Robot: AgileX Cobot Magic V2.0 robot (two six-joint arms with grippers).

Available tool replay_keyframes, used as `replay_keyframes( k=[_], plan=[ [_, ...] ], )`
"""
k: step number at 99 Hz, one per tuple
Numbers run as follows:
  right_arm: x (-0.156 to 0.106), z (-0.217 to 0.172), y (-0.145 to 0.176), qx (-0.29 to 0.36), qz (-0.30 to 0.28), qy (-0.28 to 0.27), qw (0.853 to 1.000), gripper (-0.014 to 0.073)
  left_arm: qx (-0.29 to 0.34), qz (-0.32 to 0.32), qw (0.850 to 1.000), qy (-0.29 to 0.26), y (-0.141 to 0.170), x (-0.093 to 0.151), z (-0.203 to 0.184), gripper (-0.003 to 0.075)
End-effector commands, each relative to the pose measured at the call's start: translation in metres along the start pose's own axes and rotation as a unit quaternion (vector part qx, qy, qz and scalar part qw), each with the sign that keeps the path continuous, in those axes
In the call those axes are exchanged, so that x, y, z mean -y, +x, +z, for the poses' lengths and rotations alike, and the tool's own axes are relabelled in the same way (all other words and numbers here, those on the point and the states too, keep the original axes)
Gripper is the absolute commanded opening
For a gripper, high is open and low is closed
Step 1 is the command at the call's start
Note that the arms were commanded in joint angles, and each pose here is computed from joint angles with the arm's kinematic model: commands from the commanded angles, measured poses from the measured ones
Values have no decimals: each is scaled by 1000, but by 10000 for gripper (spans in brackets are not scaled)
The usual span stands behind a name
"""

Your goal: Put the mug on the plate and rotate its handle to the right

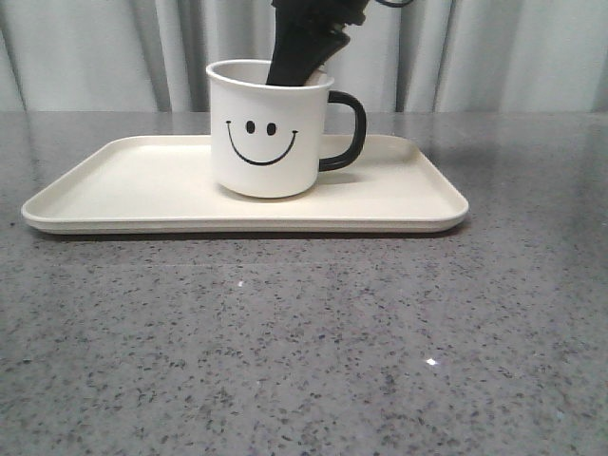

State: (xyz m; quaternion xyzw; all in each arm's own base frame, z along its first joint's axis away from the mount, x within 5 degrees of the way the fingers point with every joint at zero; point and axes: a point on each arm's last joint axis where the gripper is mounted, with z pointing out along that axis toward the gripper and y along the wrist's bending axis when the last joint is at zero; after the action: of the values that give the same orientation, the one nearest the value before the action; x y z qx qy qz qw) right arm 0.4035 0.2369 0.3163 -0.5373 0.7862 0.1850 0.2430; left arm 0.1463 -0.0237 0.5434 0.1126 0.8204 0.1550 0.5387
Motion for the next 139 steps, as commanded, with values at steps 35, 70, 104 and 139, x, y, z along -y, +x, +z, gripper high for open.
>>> replay_keyframes(
  k=[35,70,104,139],
  plan=[
    [-16,-34,-9,11,-16,-18,1000,203,25,-10,1000,-12,-3,-8,-9,-20],
    [-19,-40,-11,17,-20,-13,1000,240,25,-10,1000,-12,-3,-8,-9,-20],
    [-40,-100,-29,75,-53,27,995,240,25,-10,1000,-12,-3,-8,-9,-20],
    [-80,-212,-43,220,-51,124,966,237,26,-10,1000,-12,-3,-8,-9,-20]
  ],
)
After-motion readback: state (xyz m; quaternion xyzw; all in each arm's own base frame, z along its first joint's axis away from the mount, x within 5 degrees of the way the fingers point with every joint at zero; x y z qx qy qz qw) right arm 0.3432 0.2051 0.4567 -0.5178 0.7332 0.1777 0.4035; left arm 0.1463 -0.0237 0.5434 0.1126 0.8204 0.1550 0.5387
